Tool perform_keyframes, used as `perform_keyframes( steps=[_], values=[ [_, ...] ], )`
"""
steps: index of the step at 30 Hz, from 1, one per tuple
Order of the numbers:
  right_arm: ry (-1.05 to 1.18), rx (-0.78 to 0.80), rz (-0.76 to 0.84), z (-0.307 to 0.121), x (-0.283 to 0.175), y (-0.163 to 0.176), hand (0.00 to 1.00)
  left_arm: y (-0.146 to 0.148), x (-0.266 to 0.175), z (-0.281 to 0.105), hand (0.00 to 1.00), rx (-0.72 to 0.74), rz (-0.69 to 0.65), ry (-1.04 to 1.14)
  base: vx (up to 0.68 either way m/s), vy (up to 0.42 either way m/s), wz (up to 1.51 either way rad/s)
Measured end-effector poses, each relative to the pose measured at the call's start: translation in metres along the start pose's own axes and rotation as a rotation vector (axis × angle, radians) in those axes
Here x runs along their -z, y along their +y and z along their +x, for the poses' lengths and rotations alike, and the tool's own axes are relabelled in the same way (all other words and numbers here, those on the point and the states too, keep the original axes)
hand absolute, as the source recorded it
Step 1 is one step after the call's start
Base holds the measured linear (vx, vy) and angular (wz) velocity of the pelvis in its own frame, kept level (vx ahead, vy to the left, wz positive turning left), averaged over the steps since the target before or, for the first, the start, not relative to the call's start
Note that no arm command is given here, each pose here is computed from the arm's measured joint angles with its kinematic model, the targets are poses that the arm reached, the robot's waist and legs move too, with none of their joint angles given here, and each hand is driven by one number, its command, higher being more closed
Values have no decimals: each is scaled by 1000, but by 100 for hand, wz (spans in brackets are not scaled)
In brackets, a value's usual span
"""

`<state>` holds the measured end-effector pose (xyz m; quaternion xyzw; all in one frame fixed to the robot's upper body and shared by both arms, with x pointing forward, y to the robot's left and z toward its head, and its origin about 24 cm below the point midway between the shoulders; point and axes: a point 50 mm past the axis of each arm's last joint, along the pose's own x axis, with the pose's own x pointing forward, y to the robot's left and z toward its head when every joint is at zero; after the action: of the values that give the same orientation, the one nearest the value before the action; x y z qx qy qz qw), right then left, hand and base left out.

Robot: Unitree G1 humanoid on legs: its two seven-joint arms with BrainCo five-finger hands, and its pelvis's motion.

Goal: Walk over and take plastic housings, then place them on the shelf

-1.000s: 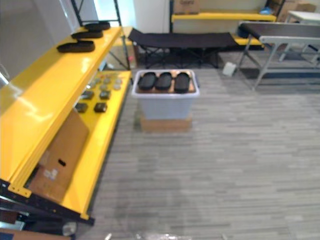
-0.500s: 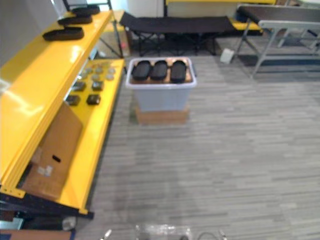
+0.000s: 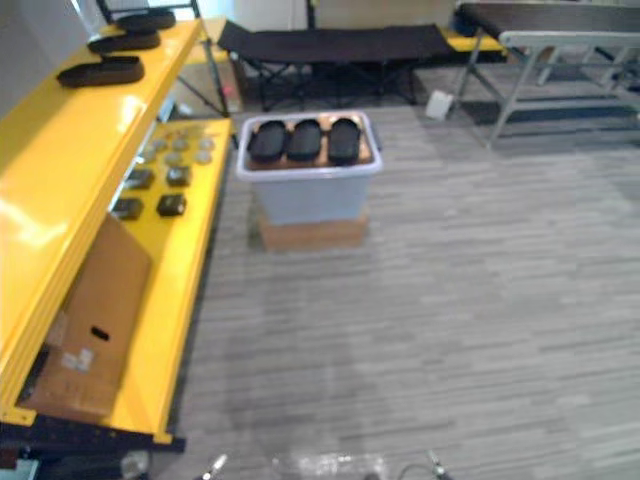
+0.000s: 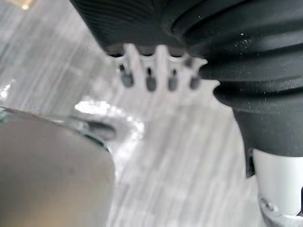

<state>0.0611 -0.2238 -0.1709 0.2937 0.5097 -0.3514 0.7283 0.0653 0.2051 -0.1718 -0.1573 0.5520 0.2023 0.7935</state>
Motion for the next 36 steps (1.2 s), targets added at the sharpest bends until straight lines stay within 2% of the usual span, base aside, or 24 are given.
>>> perform_keyframes(
  steps=[2, 5, 9, 13, 14, 16, 18, 23, 26, 29, 33, 36],
  values=[
    [-17, -3, -10, 0, -6, 1, 0, -6, -1, 1, 0, 23, 41, 2, -48, 44, -10],
    [-2, -11, -30, 0, -1, 4, 0, -1, 0, 0, 0, 15, 70, 8, 8, 76, -12],
    [13, -28, -83, 0, 4, 9, 0, -7, -16, 2, 0, 36, 102, -31, 107, 15, -1],
    [71, 8, -59, -4, 29, -9, 0, -17, -30, 3, 0, 60, 47, -98, 295, -177, 35],
    [76, 33, -31, -6, 32, -20, 0, -24, -30, 3, 0, 77, -12, -118, 421, -276, 59],
    [60, 63, -10, -8, 31, -36, 0, -33, -23, 2, 0, 95, -59, -113, 453, -239, 43],
    [37, 56, 11, -8, 27, -33, 0, -37, -24, 1, 0, 103, -108, -125, 636, -353, 14],
    [-2, 34, -2, -5, 14, -25, 0, -28, -25, 0, 0, 74, -151, -144, 483, -172, 2],
    [-65, -7, 26, -1, -9, -2, 0, -23, -26, 0, 0, 53, -190, -157, 444, 24, -36],
    [-128, -28, -20, -2, -22, 6, 0, -20, -23, -1, 0, 41, -219, -159, 386, 165, -21],
    [-76, -42, -45, -2, -1, 10, 0, 3, -13, -3, 0, -24, -236, -139, 514, 252, -10],
    [-21, -68, -62, -3, 16, 21, 0, 12, -18, -3, 0, -34, -153, -128, 618, 249, 19]
  ],
)
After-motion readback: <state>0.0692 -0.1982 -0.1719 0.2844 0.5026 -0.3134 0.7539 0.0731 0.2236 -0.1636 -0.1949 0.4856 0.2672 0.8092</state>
